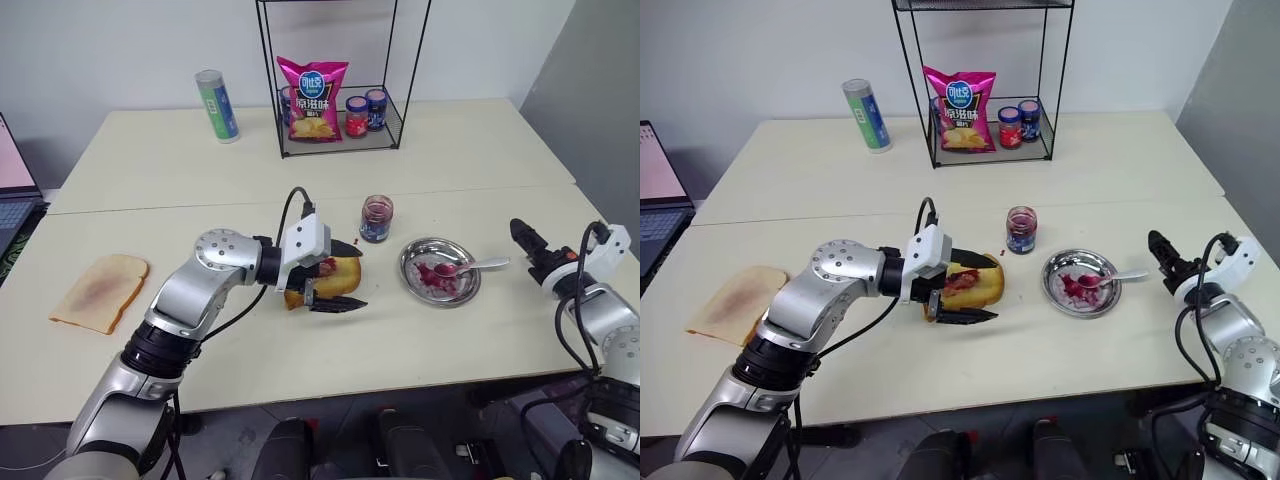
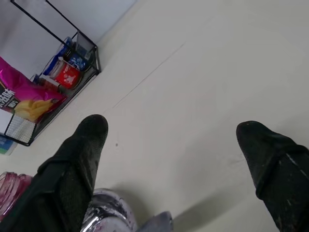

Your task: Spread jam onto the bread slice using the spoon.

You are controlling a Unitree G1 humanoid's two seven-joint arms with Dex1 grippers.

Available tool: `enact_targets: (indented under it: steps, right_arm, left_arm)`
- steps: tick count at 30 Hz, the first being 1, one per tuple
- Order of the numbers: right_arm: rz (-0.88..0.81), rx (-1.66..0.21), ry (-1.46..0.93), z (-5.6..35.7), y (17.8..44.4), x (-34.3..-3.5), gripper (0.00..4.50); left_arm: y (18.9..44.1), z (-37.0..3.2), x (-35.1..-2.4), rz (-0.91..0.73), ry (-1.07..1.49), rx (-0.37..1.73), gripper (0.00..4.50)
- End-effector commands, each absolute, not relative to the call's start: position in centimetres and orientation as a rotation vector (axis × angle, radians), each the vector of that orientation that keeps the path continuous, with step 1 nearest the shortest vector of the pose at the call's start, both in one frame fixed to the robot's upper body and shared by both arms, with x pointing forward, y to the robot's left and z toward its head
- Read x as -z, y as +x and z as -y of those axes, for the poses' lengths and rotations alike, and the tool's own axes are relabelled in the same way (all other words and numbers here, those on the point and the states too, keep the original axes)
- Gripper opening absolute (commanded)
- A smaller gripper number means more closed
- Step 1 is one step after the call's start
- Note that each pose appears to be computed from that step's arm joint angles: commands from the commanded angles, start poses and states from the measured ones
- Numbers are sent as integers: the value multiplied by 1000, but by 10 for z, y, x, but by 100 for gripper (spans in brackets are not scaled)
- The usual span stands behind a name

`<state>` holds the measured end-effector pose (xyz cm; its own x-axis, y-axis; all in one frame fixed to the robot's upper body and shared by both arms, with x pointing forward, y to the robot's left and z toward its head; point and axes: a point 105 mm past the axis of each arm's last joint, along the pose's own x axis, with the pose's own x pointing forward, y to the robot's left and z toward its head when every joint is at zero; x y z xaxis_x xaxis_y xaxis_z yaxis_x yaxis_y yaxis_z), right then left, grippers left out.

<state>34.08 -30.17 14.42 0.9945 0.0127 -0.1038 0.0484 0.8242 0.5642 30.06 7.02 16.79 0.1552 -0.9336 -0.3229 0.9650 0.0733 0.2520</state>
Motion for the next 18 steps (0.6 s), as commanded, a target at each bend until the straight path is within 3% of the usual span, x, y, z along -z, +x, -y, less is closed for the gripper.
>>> enact_targets:
  steps: [1,4,7,9,11,13,18]
  right_arm:
    - [8,-54,342,310,345,-204,448]
    - [-20,-136,199,299,346,-213,448]
    - [-73,-419,1,251,339,-225,448]
    - [-125,-633,-76,218,322,-225,448]
    - [-261,-884,-193,189,291,-205,448]
    - [-374,-1013,-238,180,268,-188,448]
    - [-430,-1020,-202,192,260,-184,448]
  left_arm:
    - [312,-110,-187,-85,424,1257,450]
    - [315,-127,-192,-104,405,1178,450]
    - [318,-170,-194,-159,407,1021,450]
    - [313,-192,-192,-206,423,955,450]
    - [304,-212,-190,-247,422,896,450]
    - [295,-218,-188,-267,414,880,450]
    - [278,-210,-183,-284,383,896,450]
